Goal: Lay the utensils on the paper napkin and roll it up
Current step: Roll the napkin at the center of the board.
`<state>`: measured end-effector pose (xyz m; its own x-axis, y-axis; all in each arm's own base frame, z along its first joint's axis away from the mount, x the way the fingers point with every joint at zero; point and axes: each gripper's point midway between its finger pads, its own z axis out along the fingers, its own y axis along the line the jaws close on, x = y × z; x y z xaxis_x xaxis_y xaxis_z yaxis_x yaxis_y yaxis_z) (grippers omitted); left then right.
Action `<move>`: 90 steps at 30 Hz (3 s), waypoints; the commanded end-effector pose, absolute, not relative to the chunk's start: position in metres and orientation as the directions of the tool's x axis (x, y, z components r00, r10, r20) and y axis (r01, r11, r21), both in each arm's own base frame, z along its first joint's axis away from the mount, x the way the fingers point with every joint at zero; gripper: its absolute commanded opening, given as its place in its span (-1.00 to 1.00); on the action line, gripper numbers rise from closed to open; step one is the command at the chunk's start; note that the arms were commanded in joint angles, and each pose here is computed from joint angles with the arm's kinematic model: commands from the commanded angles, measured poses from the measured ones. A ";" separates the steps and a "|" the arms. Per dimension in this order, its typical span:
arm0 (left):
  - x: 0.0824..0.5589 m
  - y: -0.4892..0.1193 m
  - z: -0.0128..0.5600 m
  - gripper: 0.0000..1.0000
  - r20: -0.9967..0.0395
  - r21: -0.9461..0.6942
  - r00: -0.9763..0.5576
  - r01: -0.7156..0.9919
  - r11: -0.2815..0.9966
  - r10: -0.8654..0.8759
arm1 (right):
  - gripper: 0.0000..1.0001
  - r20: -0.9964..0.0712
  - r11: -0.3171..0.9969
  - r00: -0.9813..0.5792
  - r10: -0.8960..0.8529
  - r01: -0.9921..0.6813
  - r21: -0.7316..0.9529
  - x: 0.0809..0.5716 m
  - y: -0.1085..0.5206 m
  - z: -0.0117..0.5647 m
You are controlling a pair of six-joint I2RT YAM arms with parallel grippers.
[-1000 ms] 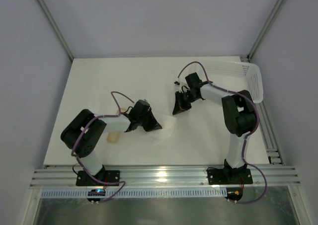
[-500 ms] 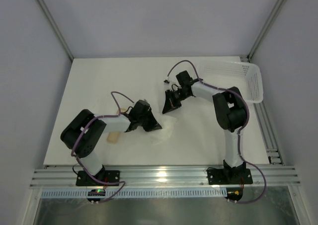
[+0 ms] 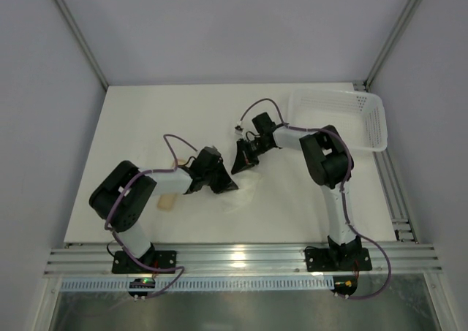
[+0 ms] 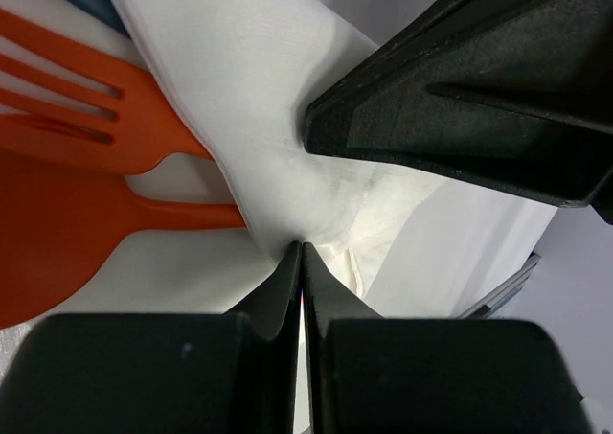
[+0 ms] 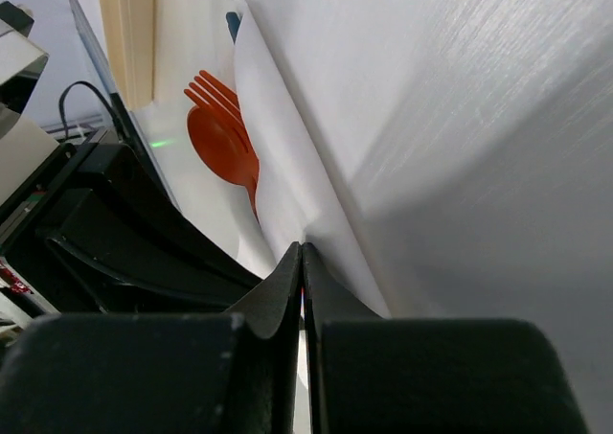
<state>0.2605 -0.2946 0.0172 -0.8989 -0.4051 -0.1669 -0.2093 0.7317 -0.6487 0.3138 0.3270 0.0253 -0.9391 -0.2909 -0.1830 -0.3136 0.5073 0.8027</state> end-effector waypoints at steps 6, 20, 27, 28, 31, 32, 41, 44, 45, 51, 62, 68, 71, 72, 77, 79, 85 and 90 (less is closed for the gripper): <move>0.254 -0.282 0.007 -1.00 -0.176 -0.587 -0.900 -0.229 0.777 -0.399 | -0.93 -0.166 0.534 -0.954 -0.251 -0.280 0.798 0.330 0.333 0.001; 0.252 -0.282 0.007 -1.00 -0.178 -0.584 -0.899 -0.231 0.778 -0.400 | -0.92 -0.276 0.469 -0.930 -0.243 -0.361 0.806 0.341 0.339 0.051; 0.252 -0.284 0.008 -1.00 -0.180 -0.585 -0.899 -0.228 0.778 -0.398 | -0.92 -0.263 0.426 -0.935 -0.237 -0.343 0.837 0.351 0.350 0.060; 0.252 -0.285 0.009 -1.00 -0.182 -0.585 -0.900 -0.225 0.779 -0.397 | -0.93 -0.259 0.422 -0.936 -0.240 -0.341 0.840 0.350 0.352 0.060; 0.252 -0.286 0.009 -1.00 -0.181 -0.586 -0.900 -0.225 0.779 -0.396 | -0.92 -0.253 0.414 -0.937 -0.241 -0.335 0.846 0.350 0.356 0.057; 0.252 -0.286 0.008 -1.00 -0.180 -0.584 -0.901 -0.225 0.780 -0.395 | -0.93 -0.256 0.411 -0.936 -0.243 -0.338 0.847 0.352 0.358 0.059; 0.252 -0.287 0.008 -1.00 -0.181 -0.582 -0.901 -0.225 0.782 -0.394 | -0.93 -0.246 0.369 -0.925 -0.288 -0.344 0.863 0.339 0.368 0.058; 0.253 -0.287 0.008 -1.00 -0.183 -0.581 -0.900 -0.225 0.782 -0.395 | -0.93 -0.237 0.372 -0.920 -0.313 -0.348 0.861 0.331 0.371 0.052; 0.253 -0.287 0.009 -1.00 -0.183 -0.582 -0.900 -0.225 0.782 -0.395 | -0.93 -0.229 0.377 -0.919 -0.321 -0.345 0.859 0.327 0.372 0.049; 0.252 -0.287 0.009 -1.00 -0.184 -0.583 -0.900 -0.224 0.781 -0.396 | -0.93 -0.180 0.417 -0.934 -0.308 -0.303 0.857 0.325 0.373 0.032; 0.252 -0.288 0.011 -1.00 -0.178 -0.590 -0.898 -0.229 0.774 -0.402 | -0.93 -0.109 0.554 -0.959 -0.261 -0.241 0.797 0.333 0.364 -0.003; 0.251 -0.286 0.011 -1.00 -0.181 -0.590 -0.895 -0.232 0.774 -0.407 | -0.92 -0.047 0.606 -0.965 -0.256 -0.198 0.770 0.329 0.358 -0.019; 0.251 -0.286 0.011 -1.00 -0.181 -0.590 -0.895 -0.232 0.774 -0.407 | -0.93 -0.021 0.626 -0.968 -0.248 -0.177 0.759 0.327 0.355 -0.029; 0.251 -0.285 0.011 -1.00 -0.183 -0.588 -0.895 -0.232 0.775 -0.407 | -0.93 -0.018 0.620 -0.969 -0.247 -0.172 0.766 0.326 0.356 -0.029; 0.250 -0.288 0.011 -1.00 -0.168 -0.603 -0.891 -0.246 0.759 -0.422 | -0.92 -0.040 0.537 -0.965 -0.261 -0.179 0.825 0.316 0.361 -0.026; 0.249 -0.287 0.008 -1.00 -0.157 -0.602 -0.888 -0.261 0.754 -0.433 | -0.93 -0.050 0.525 -0.960 -0.274 -0.193 0.829 0.313 0.358 -0.026; 0.243 -0.284 -0.006 -1.00 -0.117 -0.602 -0.878 -0.310 0.736 -0.465 | -0.93 -0.025 0.504 -0.968 -0.249 -0.151 0.850 0.313 0.335 -0.030; 0.243 -0.276 -0.008 -1.00 -0.136 -0.584 -0.864 -0.325 0.744 -0.484 | -0.93 -0.018 0.491 -0.970 -0.242 -0.139 0.860 0.311 0.320 -0.030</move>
<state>0.2534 -0.3005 0.0162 -0.8797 -0.4585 -0.1260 -0.2641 0.6914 -0.6725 0.3172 0.3462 0.0158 -0.9605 -0.2727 -0.0560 -0.1535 0.3508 0.9238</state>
